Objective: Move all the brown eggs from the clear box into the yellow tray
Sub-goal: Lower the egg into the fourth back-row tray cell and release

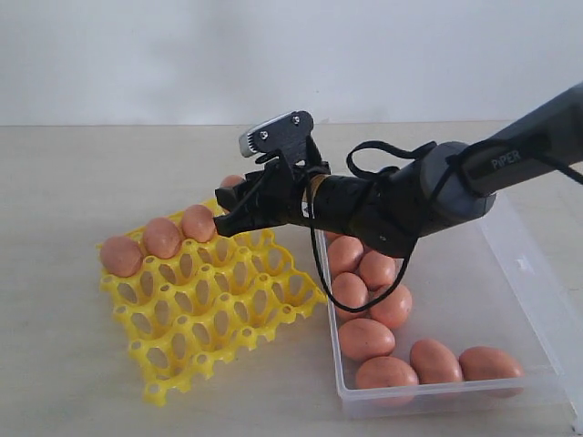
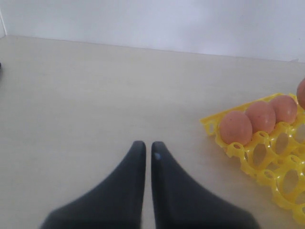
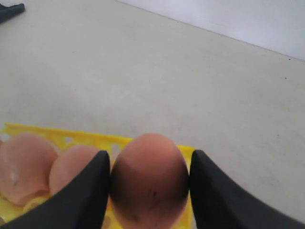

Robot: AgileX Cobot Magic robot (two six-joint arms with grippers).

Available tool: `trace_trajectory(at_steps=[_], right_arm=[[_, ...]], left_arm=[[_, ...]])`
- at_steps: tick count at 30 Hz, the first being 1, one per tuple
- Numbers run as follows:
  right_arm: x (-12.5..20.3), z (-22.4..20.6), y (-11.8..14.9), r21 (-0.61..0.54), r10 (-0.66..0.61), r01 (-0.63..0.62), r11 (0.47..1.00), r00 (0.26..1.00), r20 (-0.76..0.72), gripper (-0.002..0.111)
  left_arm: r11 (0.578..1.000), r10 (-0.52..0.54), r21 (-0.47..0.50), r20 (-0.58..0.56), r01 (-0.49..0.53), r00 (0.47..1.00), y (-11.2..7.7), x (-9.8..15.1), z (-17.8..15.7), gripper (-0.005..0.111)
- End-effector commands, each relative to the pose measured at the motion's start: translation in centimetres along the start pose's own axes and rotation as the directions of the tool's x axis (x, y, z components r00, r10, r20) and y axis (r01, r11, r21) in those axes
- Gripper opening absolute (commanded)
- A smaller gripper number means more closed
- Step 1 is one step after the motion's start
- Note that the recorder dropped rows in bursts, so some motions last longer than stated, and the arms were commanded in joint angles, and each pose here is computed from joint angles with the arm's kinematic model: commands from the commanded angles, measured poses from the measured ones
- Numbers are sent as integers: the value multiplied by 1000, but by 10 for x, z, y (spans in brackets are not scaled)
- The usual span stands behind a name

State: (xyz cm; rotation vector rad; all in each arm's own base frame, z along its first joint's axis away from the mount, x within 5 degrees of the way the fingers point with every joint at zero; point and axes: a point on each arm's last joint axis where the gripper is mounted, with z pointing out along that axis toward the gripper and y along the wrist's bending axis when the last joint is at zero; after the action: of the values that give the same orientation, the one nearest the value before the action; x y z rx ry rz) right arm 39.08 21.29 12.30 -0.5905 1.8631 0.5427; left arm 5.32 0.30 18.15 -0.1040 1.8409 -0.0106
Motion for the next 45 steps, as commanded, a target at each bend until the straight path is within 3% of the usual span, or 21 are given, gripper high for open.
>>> trace_trajectory(at_steps=[1, 19, 28, 45], right_arm=[[-2, 9, -3, 14, 7, -8, 1000, 999, 43, 0], [6, 13, -5, 22, 46, -45, 999, 999, -17, 1], [7, 13, -4, 5, 23, -23, 1000, 999, -25, 40], [9, 13, -1, -20, -28, 27, 999, 998, -52, 41]], left_arm=[[1000, 2, -2, 5, -2, 1000, 0, 0, 0, 4], [1000, 2, -2, 5, -2, 1000, 0, 0, 0, 4], [1000, 2, -2, 5, -2, 1000, 0, 0, 0, 4], [1000, 2, -2, 5, -2, 1000, 0, 0, 0, 4]])
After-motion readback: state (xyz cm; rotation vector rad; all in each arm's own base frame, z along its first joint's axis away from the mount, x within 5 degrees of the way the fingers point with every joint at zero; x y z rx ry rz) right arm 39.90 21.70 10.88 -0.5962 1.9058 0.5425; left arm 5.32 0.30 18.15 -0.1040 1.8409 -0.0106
